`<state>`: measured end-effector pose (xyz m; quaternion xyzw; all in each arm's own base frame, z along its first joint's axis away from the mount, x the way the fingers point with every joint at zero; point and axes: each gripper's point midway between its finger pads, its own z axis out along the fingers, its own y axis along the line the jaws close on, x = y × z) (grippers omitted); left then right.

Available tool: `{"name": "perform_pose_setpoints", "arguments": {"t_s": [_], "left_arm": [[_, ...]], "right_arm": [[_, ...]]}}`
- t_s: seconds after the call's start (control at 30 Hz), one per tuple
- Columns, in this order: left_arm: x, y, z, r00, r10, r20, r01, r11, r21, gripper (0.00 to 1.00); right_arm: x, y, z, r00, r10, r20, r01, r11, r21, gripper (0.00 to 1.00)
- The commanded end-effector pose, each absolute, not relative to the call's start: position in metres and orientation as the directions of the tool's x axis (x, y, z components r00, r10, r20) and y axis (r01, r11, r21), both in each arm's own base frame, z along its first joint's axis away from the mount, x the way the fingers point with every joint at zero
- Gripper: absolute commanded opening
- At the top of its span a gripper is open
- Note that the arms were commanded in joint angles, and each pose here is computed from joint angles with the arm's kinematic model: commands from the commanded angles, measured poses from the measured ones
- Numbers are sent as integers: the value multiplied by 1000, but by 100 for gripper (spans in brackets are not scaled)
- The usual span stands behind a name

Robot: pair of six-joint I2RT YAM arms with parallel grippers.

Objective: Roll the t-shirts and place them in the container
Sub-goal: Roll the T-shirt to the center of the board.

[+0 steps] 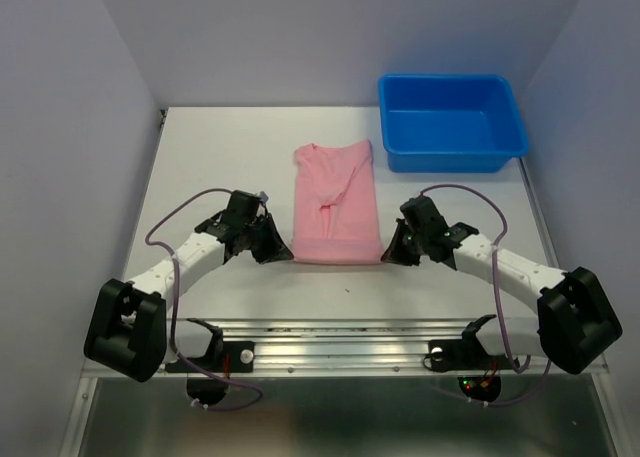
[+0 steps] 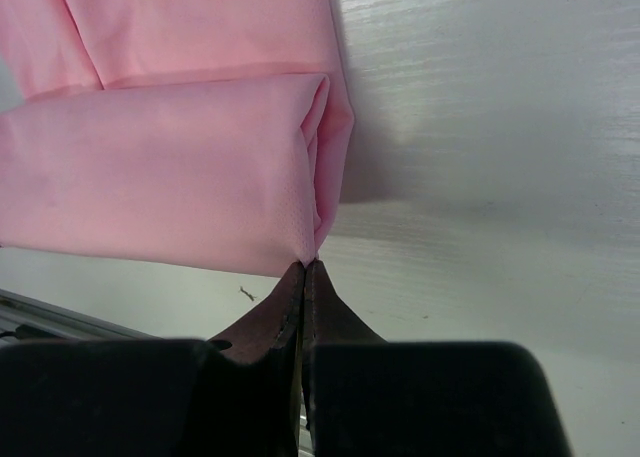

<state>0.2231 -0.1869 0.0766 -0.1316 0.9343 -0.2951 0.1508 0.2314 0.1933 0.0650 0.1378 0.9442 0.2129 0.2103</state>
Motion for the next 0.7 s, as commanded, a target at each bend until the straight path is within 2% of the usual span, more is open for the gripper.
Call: {"name": "perform_pose_setpoints", "arguments": {"t_s": [0.0,0.67], "left_arm": [[234,-190,91,-914,-339,-220,-146,785,-602,0],[265,-192,102,-914,-331,-236,-135,793,-594,0]], "right_arm": [[244,193,78,-857,363,-366,177,874,453,1],[284,204,92,-843,332,-424,153,903,402,1]]}}
